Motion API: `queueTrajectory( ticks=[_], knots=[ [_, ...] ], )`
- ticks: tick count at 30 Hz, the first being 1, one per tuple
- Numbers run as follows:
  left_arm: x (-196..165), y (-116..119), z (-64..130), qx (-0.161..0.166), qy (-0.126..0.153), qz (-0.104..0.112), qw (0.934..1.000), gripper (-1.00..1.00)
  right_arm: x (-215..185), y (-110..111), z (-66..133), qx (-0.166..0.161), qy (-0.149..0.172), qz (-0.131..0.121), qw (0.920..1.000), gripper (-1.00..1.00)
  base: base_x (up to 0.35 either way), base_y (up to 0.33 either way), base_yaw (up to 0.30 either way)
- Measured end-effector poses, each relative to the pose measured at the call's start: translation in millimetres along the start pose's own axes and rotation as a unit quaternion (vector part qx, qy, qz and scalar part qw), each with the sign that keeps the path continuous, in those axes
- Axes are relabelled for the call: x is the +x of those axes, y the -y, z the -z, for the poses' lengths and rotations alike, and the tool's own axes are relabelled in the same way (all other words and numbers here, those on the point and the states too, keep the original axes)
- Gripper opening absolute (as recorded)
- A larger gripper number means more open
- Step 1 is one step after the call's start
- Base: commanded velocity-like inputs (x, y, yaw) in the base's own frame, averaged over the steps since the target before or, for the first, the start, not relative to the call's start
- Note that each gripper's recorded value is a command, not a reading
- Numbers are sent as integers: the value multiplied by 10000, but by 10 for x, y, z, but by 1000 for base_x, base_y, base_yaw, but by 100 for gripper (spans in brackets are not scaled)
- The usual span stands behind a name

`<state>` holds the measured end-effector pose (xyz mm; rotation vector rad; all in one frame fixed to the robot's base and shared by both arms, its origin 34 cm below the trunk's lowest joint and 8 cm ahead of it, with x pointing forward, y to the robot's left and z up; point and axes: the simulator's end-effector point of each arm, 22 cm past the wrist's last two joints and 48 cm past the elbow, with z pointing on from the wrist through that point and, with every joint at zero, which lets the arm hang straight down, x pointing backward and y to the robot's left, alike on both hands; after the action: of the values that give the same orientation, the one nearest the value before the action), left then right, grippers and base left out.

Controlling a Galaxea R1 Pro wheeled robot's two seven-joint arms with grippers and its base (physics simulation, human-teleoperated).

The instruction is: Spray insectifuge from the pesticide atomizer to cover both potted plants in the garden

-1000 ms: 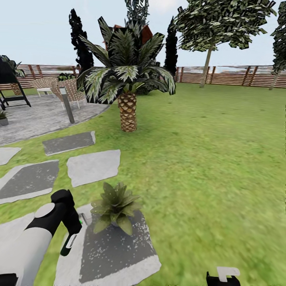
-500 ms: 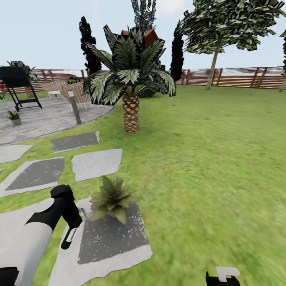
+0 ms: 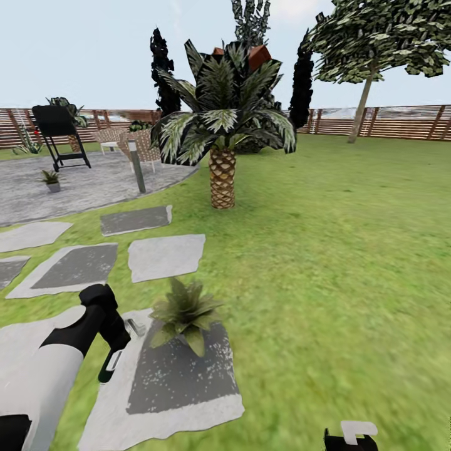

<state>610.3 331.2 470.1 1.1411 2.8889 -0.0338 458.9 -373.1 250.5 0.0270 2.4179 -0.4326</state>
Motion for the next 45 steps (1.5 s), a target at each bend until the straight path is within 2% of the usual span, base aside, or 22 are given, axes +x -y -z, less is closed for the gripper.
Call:
queueTrajectory(
  ticks=[10,20,36,45],
  knots=[
    [-38,-25,42,-58,56,-11,10000,-100,1,-3,-1,-4,0,5,10000,100,9,-277,12],
    [-142,-124,180,-163,165,-8,9997,-100,-5,-16,1,-13,4,8,10000,100,68,-273,252],
    [-144,-128,179,-175,154,-20,9997,-100,-2,24,-6,16,6,4,10000,100,46,-265,24],
    [-141,-140,190,-182,162,-9,9997,-100,-5,-2,-1,-2,8,0,10000,100,52,-275,241]
  ],
)
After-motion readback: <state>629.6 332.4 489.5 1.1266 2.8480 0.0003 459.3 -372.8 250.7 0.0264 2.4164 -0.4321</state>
